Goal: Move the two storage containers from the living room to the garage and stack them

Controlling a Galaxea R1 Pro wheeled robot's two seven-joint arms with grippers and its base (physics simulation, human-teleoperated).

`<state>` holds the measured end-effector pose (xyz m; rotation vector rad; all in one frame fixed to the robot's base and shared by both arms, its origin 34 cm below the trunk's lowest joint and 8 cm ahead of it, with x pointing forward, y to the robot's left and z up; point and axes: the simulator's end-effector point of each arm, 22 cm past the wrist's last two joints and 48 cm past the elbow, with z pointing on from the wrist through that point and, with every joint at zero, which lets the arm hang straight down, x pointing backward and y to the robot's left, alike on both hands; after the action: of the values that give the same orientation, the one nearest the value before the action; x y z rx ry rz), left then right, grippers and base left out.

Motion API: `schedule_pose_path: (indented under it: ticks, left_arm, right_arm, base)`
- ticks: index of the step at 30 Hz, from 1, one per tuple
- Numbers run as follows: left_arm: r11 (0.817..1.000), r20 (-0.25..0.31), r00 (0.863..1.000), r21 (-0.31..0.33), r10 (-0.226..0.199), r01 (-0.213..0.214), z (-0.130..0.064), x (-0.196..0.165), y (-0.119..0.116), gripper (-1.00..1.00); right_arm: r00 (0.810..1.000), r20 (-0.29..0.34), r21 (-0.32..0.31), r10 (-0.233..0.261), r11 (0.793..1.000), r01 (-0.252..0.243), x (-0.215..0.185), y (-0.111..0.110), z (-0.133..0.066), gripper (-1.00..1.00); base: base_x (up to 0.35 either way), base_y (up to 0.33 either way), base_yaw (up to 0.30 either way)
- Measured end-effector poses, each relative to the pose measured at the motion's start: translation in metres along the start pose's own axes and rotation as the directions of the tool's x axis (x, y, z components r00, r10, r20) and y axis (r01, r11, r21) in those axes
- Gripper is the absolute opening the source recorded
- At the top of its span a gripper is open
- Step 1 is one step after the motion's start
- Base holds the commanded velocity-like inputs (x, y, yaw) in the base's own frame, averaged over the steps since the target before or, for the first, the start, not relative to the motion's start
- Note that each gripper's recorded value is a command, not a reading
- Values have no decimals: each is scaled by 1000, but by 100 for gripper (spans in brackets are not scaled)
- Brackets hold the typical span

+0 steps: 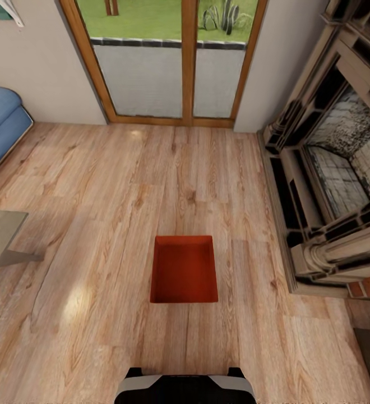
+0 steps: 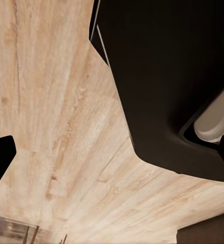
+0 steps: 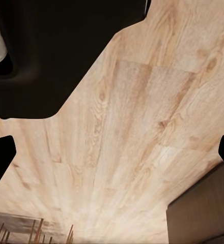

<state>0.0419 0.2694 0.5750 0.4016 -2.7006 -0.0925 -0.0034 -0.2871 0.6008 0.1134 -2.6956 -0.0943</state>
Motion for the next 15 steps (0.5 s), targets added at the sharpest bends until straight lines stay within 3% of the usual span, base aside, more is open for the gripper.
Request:
schedule_pose_path:
  ticks: [15]
  left_arm:
    - [1000,-9,1000,-1,1,-1,1,4,0,100]
  right_arm:
    - [1000,-11,0,1,1000,-1,4,1,1,100]
  base:
    - [0,0,0]
